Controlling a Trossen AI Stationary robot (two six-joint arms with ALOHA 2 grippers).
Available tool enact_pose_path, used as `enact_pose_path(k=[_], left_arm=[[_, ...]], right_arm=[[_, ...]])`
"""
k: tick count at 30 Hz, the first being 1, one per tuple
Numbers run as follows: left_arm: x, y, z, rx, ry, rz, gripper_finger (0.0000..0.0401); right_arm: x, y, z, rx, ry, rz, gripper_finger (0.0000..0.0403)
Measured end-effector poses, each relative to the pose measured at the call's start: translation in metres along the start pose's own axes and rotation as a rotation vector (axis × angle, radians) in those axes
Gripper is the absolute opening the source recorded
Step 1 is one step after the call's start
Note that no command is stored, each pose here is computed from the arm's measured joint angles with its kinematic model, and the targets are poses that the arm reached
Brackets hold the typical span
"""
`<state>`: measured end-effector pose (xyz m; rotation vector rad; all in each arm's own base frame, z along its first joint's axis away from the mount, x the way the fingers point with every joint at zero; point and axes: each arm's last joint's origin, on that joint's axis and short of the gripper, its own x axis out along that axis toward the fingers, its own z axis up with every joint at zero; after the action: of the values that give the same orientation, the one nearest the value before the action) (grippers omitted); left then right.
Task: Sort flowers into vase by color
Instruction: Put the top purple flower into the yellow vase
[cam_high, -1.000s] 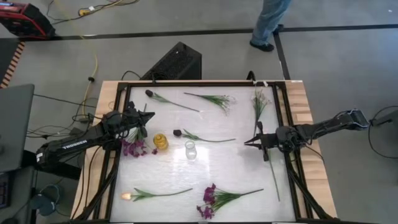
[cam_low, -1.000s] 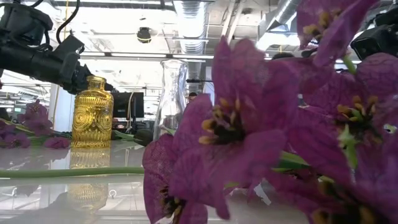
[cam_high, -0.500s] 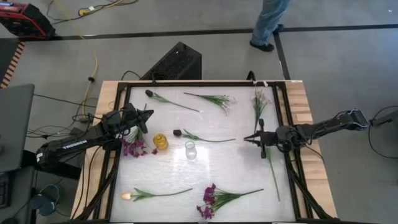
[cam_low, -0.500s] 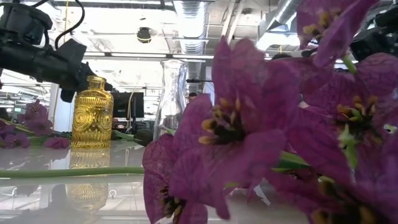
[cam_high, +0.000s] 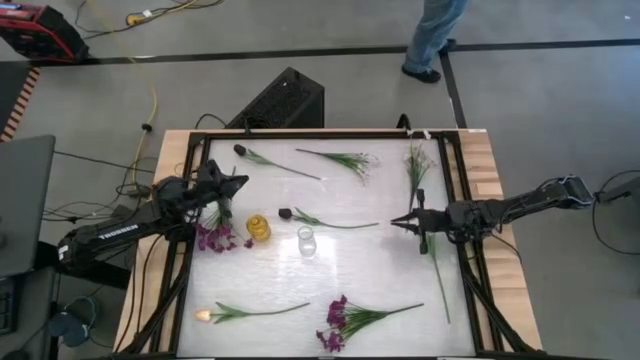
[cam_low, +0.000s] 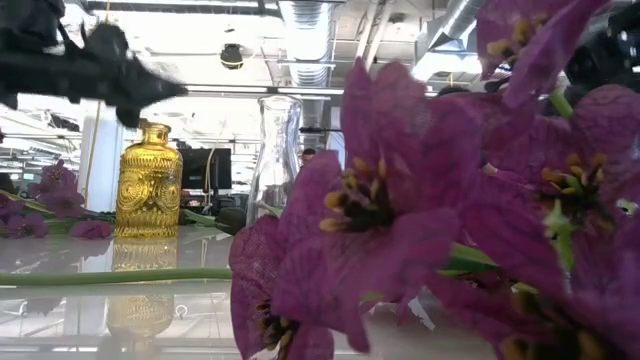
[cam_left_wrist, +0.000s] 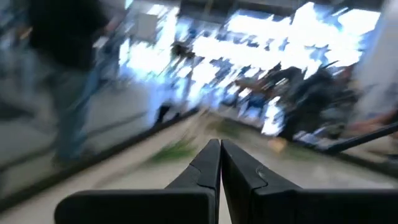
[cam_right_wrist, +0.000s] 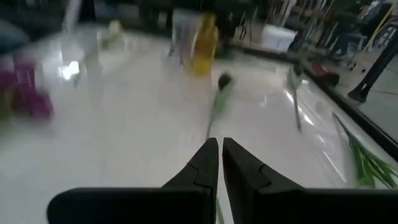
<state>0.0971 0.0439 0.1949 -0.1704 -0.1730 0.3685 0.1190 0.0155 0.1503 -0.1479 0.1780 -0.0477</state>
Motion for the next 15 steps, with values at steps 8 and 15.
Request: enact_pose_path(k=[8, 15], left_arm=[[0.000, -0.009, 0.021, 0.105, -0.038, -0.142, 0.0000], [0.006, -0.011, 0.035, 0.104, 0.041, -0.032, 0.0025]], right_arm=[[-0.004, -0.004, 0.038, 0.391, -0.261, 0.048, 0.0051], [-0.001, -0.003, 0.055, 0.421, -0.257, 0.068, 0.0051]])
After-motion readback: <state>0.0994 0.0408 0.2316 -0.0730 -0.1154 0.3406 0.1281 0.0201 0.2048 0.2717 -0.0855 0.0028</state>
